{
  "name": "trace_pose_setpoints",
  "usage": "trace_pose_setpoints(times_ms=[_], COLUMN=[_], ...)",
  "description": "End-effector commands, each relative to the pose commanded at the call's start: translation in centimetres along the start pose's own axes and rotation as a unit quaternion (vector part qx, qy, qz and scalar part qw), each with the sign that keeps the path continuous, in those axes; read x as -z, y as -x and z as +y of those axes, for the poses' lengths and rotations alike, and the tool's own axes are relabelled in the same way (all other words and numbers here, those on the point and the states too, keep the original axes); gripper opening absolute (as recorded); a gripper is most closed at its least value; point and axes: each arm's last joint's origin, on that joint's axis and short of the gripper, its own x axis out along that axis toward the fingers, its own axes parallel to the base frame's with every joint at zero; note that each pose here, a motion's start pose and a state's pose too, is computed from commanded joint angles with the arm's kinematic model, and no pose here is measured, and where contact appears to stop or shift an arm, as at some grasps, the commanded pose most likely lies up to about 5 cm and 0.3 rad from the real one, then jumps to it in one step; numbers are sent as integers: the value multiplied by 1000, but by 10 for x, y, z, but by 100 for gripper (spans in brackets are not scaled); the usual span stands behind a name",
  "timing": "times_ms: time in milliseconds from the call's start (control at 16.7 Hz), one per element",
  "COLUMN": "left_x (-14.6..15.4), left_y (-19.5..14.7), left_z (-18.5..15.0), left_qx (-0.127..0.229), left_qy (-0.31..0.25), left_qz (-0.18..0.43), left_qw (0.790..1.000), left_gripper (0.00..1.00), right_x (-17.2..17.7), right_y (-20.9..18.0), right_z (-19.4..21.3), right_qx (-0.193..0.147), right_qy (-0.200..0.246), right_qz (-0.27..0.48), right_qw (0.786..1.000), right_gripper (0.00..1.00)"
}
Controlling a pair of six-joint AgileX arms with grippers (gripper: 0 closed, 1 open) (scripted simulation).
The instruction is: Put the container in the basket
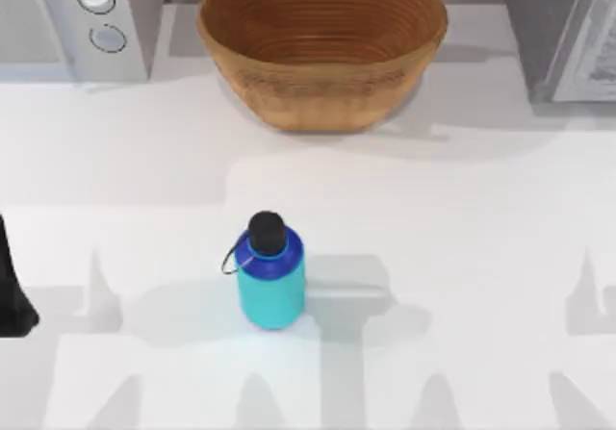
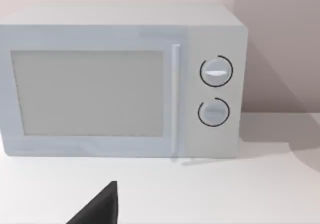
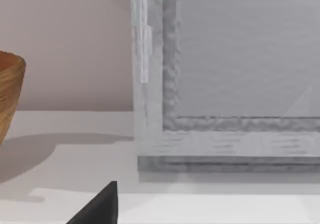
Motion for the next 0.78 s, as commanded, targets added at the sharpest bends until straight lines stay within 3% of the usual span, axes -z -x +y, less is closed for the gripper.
trace_pose_setpoints(times_ms=[300,780], left_x=[-2,0], left_y=[-3,-33], left_z=[-3,-26], left_qx=[19,134], left_qy=[0,-3], left_qz=[-2,16], left_qw=[1000,991], left_gripper=[100,100], right_x=[0,0], right_y=[0,0], right_z=[0,0], right_qx=[0,0], right_qy=[0,0], right_qz=[0,0], right_qw=[1000,1000], right_gripper=[100,100])
